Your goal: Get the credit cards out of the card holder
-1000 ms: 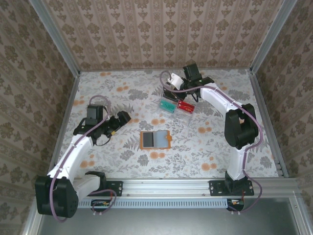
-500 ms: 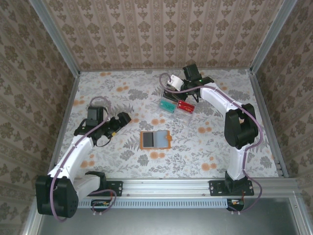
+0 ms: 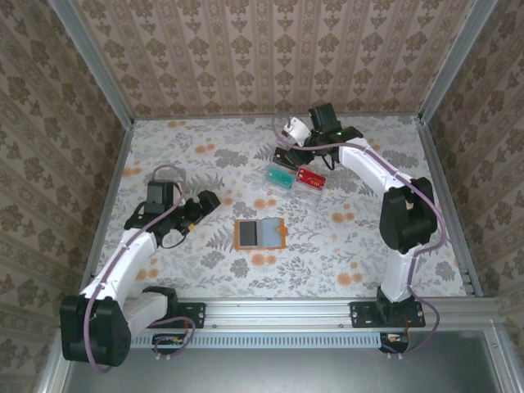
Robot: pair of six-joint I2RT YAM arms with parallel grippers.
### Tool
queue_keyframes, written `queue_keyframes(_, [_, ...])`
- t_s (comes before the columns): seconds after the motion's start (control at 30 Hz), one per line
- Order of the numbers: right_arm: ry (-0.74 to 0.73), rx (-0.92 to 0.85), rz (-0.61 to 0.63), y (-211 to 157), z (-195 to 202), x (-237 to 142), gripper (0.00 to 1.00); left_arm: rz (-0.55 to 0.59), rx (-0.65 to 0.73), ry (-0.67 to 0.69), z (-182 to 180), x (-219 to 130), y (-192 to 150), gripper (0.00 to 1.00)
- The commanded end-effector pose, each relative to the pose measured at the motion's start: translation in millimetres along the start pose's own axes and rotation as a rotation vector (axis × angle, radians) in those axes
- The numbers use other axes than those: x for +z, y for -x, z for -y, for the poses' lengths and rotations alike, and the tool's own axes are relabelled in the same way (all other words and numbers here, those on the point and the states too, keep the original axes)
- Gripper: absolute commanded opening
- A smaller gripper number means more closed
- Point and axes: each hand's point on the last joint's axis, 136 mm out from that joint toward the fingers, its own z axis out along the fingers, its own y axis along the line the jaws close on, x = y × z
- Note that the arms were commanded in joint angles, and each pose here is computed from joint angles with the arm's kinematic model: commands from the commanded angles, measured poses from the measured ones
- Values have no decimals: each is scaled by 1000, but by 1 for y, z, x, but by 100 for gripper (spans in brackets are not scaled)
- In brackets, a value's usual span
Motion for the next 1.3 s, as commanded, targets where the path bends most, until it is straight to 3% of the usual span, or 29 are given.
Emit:
queue_keyframes(0.0, [-43,172,136,30,-4,-57,50,-7,5,-55,9,-3,-8,100])
queue_keyframes(0.13, [3,349,200,29,-27,-84,58,-36,17,-61,11,0,-20,100])
queue_keyframes(0.2, [-4,407,177,24,-43,-96,64,-53,18,-60,13,4,-28,100])
queue_keyframes(0.4, [-28,551,92,-5,-93,-117,67,-102,47,-69,24,17,-52,100])
queue_keyframes(0.57, [128,797,12,-33,-135,-97,66,-126,66,-44,24,27,-61,97])
queue_keyframes(0.8, [336,1000,-150,-60,-191,-45,63,-185,123,2,26,43,-77,94])
queue_keyframes(0.93, [348,1024,-214,-66,-216,-18,59,-191,120,40,21,51,-77,84])
queue_keyframes(1.07, [334,1050,-293,-73,-237,9,47,-201,113,53,21,58,-78,69])
queue_keyframes(1.27, [332,1118,-362,-84,-254,38,36,-235,120,69,19,69,-83,49])
